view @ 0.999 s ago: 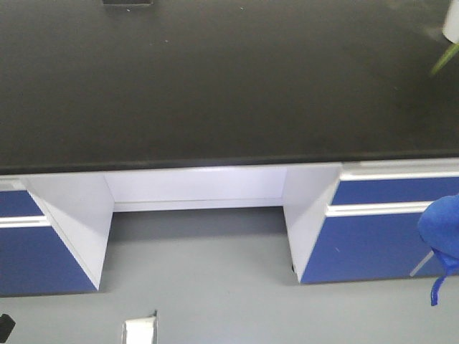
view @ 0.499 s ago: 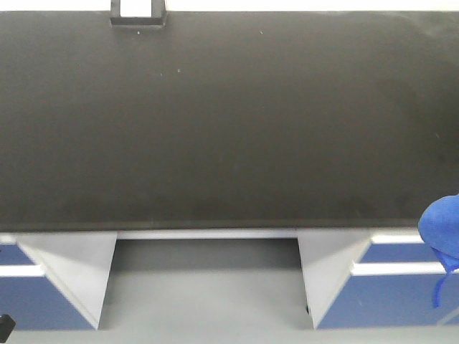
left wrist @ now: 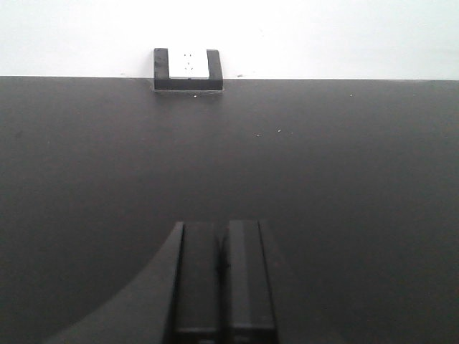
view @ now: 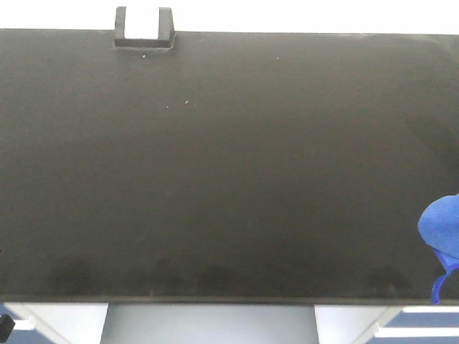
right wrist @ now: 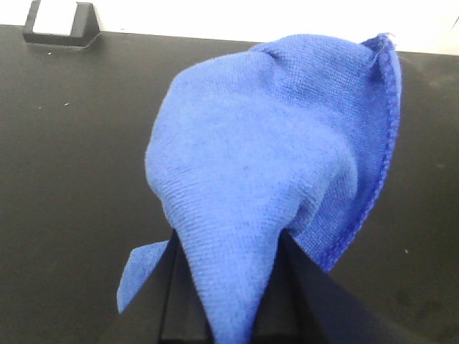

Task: Wipe right workspace with blue cloth
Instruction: 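Position the base facing the long black counter, cloth held up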

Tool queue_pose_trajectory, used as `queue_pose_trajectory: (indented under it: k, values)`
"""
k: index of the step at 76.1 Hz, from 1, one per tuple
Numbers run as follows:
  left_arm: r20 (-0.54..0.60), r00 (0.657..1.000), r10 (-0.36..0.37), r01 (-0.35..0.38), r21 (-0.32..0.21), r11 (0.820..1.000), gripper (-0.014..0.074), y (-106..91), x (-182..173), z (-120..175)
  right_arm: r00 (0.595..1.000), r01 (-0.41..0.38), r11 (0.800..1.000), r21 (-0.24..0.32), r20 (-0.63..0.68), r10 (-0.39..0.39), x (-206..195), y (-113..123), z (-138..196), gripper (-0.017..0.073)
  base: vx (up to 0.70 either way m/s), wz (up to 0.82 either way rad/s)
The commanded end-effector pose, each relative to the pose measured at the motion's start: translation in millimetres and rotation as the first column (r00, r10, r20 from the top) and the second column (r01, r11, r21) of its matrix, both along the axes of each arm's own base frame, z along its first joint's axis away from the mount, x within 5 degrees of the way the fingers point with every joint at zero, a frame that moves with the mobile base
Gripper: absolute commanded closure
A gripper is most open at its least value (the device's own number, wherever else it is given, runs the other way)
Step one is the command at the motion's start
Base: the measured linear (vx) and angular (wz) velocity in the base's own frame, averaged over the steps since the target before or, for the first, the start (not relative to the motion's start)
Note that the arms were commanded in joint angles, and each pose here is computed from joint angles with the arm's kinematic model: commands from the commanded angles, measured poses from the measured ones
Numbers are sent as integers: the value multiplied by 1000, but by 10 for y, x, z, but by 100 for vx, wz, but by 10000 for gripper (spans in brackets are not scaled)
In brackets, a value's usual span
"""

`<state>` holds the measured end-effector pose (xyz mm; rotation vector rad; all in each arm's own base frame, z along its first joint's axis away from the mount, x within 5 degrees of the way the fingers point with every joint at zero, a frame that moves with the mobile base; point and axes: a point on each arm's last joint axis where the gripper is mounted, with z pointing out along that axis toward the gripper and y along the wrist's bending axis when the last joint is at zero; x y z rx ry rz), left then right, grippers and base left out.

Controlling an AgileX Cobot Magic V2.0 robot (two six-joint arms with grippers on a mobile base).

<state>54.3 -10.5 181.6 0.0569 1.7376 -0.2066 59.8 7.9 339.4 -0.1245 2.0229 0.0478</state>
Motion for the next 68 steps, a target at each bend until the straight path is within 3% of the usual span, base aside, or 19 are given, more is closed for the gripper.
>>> queue_pose_trajectory:
  k: [1, 68]
  values:
    - [103, 995, 5, -2, -25, 1000, 600, 4, 1, 157, 995, 9, 1000, 0, 98, -9, 28, -7, 143, 562, 16, -2]
    - [103, 995, 5, -2, -25, 1000, 600, 4, 1, 157, 991, 11, 1000, 4, 131, -12, 39, -8, 172, 562, 3, -2]
